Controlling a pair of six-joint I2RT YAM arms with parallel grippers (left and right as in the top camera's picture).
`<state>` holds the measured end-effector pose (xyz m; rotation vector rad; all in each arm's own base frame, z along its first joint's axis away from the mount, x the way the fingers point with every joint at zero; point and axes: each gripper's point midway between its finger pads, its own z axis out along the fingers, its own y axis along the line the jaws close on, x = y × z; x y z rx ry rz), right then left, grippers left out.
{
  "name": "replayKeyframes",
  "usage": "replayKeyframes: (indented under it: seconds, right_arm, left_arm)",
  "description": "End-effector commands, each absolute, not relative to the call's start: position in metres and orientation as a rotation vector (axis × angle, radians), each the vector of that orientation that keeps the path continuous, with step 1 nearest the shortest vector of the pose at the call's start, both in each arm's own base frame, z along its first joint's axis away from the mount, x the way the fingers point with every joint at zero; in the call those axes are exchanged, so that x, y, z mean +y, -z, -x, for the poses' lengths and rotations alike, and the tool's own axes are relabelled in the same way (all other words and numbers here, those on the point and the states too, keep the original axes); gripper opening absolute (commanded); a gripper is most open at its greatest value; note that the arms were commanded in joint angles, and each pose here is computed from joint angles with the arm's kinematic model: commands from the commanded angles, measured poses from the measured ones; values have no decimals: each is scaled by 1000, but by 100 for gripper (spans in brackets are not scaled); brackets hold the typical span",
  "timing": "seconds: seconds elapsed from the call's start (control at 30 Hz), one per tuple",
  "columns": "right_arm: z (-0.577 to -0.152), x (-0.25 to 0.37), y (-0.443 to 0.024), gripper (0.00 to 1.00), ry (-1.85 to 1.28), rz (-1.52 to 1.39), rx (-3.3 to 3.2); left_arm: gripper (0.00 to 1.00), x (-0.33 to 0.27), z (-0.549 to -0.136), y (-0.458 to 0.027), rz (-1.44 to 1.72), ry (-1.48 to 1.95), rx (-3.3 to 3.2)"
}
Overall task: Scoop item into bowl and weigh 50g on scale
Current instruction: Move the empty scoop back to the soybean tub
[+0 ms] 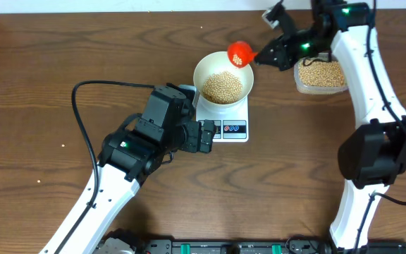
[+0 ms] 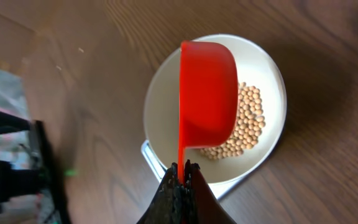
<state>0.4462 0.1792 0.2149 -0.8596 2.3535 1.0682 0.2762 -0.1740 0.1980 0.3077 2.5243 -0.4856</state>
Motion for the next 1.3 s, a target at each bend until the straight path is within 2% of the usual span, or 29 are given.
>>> replayKeyframes:
  seconds: [0.0, 0.47, 0.7, 0.83, 1.0, 1.17, 1.27]
  right_arm:
    - [-442, 177, -252, 1, -1186, 825, 2234]
    - [-443, 166, -255, 1, -1199, 786, 2243]
    - [-445, 92, -274, 1, -1100, 589, 2277]
    - [-441, 31, -268, 1, -906, 437, 2392]
    - [-431, -28, -229, 1, -543, 317, 2653]
    - [-433, -42, -215, 1, -277, 276, 2760]
    - [-434, -52, -209, 2, -12, 233, 2827]
  left_arm:
    - [99, -175, -278, -204, -318, 491, 2511]
    - [100, -175, -278, -204, -318, 491, 2511]
    - [100, -175, -278, -204, -318, 491, 2511]
    - [99, -175, -278, -204, -318, 491, 2511]
    - [99, -175, -278, -204, -317, 491, 2511]
    - [100, -175, -278, -204, -318, 491, 2511]
    - [99, -175, -278, -204, -318, 491, 2511]
